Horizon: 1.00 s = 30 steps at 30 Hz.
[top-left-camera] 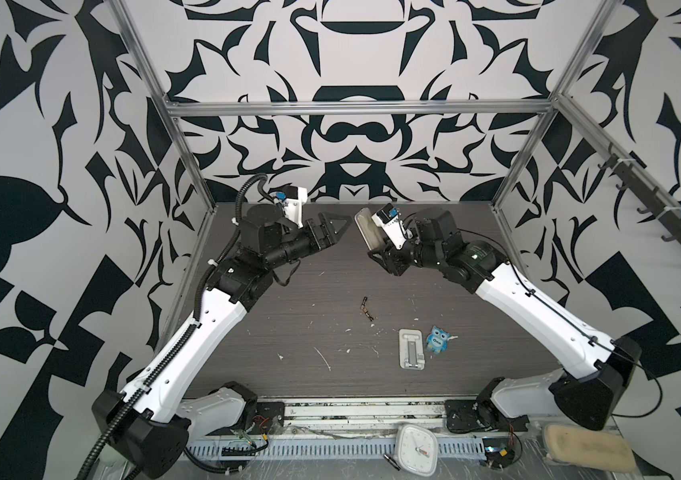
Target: Load the batteries into the remote control
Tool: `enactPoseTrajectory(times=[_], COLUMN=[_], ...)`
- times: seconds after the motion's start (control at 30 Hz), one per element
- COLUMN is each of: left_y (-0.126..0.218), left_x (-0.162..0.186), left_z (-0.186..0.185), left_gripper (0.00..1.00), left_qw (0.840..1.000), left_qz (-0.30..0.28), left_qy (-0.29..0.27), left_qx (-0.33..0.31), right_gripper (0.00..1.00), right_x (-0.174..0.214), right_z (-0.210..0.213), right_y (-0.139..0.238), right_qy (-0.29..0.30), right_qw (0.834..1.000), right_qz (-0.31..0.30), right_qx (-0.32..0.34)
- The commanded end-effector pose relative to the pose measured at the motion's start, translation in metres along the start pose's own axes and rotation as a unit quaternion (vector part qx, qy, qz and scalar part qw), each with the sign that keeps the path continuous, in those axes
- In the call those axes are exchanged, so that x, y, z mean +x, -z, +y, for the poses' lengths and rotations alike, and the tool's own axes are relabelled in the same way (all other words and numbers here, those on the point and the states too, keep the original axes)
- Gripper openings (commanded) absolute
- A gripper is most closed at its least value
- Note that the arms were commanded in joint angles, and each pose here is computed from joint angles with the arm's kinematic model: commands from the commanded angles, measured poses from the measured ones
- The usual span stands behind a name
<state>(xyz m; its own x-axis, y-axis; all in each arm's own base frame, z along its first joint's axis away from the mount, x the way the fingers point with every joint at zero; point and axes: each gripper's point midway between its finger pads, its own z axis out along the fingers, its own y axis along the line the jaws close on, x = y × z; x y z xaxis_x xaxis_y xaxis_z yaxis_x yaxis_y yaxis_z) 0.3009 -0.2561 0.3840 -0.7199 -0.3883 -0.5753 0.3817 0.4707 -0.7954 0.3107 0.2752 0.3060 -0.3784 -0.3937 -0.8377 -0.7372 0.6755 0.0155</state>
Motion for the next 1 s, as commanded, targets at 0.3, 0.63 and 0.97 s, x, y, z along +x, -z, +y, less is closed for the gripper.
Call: enactPoseTrajectory(times=[0.3, 0.63, 0.97], left_y=[-0.048, -0.062, -0.09], left_x=[-0.001, 0.003, 0.001], left_z=[0.017, 0.009, 0.009], left_gripper=[0.73, 0.71, 0.62], left_qw=[1.0, 1.0, 1.0], left_qz=[-0.015, -0.021, -0.03], left_qy=[-0.005, -0.013, -0.006], left_qx=[-0.027, -0.013, -0.007], right_gripper=[0.0, 0.0, 0.0], right_x=[-0.008, -0.005, -0.007], right_z=[-0.006, -0.007, -0.004], right_y=[-0.001, -0.002, -0.001], right_qy=[-0.015, -0.027, -0.031], right_qw=[0.999, 0.999, 0.999], right_qz=[-0.024, -0.028, -0.034], right_qx=[0.03, 0.035, 0.025])
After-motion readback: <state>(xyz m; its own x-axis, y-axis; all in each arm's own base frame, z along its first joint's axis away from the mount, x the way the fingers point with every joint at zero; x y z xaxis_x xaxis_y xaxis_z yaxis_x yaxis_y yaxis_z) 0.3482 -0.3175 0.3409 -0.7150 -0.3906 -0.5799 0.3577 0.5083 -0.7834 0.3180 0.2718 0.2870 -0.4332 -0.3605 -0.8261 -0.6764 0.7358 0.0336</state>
